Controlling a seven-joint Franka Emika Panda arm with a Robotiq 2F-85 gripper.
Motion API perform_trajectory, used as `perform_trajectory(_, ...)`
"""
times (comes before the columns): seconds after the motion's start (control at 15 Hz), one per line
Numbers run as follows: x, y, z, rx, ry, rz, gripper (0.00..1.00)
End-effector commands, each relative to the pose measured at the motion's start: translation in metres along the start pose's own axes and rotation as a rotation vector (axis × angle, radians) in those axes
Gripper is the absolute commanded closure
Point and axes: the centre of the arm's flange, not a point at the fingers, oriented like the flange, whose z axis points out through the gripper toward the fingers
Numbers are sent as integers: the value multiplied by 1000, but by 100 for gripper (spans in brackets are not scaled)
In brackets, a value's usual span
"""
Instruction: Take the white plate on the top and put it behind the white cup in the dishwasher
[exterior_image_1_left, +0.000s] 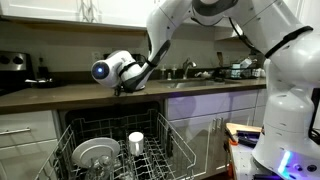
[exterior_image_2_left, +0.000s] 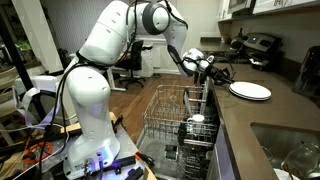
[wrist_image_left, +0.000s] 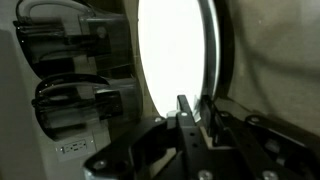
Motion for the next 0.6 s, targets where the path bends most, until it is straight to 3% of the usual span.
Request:
perform_trajectory(0.0,-8,-3,1,8,-6,0,98)
perform_trajectory(0.33,-7,0,0,2,-6,0,91)
perform_trajectory(0.53,-5,2,-1,0,-1,1,93)
